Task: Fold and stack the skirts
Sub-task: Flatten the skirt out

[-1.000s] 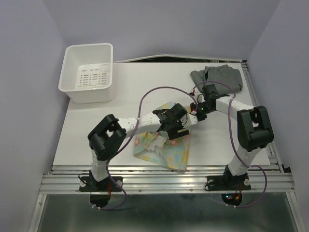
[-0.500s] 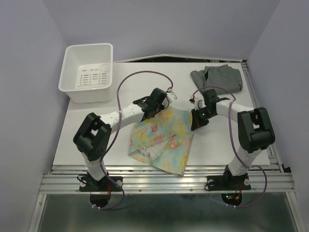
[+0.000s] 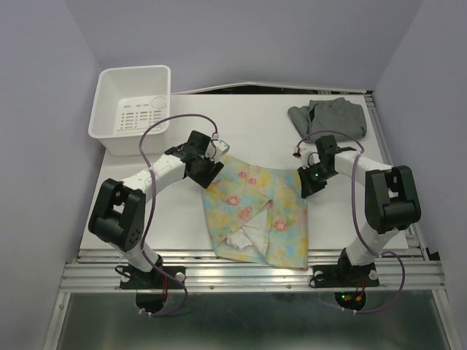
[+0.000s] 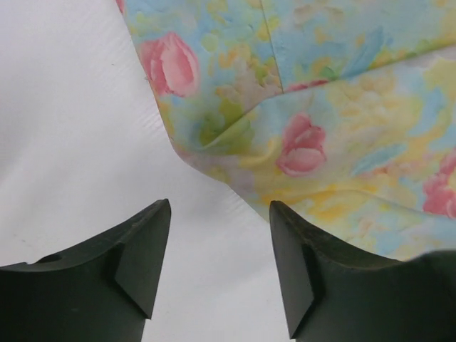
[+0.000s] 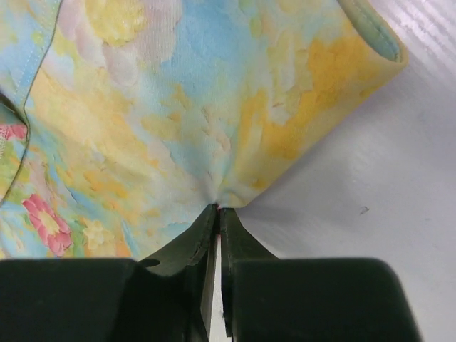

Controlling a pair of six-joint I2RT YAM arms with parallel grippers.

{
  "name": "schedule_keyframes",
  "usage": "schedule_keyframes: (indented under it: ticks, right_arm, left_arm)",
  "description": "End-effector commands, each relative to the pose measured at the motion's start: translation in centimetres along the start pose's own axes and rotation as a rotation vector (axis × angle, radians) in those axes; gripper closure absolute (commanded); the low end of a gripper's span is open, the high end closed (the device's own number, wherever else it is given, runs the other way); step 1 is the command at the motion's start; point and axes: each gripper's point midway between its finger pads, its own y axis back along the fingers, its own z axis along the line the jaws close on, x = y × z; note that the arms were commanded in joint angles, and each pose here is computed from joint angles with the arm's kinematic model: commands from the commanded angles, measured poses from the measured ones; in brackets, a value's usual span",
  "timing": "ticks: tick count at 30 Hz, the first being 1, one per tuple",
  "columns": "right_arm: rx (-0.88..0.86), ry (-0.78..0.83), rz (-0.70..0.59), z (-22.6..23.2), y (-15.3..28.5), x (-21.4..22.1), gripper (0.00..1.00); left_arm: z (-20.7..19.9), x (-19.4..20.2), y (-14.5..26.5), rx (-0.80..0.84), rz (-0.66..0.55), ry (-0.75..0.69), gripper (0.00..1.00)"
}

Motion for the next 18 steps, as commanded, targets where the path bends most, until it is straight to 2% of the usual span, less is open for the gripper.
schedule_keyframes:
  ticks: [1,2,4,5,12,18]
  right_arm:
    - [-0.027,0.037,0.017,0.5,1.2,-0.3,0.81]
    - [-0.039,0.037,-0.002,0.6,1.5,-1.3,0.75]
    - [-0.053,0.021,-0.004,0.9,1.7,-1.9,0.56]
    - [-0.052,0.003,-0.019,0.9,1.9,-2.7,0.51]
    - [-0.027,-0.136,-0.107,-1.0,3.6,-6.3,0.51]
    - [-0.056,-0.306,-0.146,-4.1,4.0,-7.0,0.54]
  left_arm:
    - [-1.5,-3.4,4.1,0.196,-0.176,0.01,0.28]
    - [-1.3,-4.1,4.6,0.212,-0.203,0.012,0.28]
    - [-0.9,-6.1,5.6,0.232,-0.259,0.016,0.28]
    - [-0.7,-6.6,5.4,0.234,-0.259,0.019,0.28]
    - [3.2,-11.3,3.9,0.245,-0.287,0.165,0.32]
    - [4.7,-12.5,0.3,0.277,-0.241,0.253,0.34]
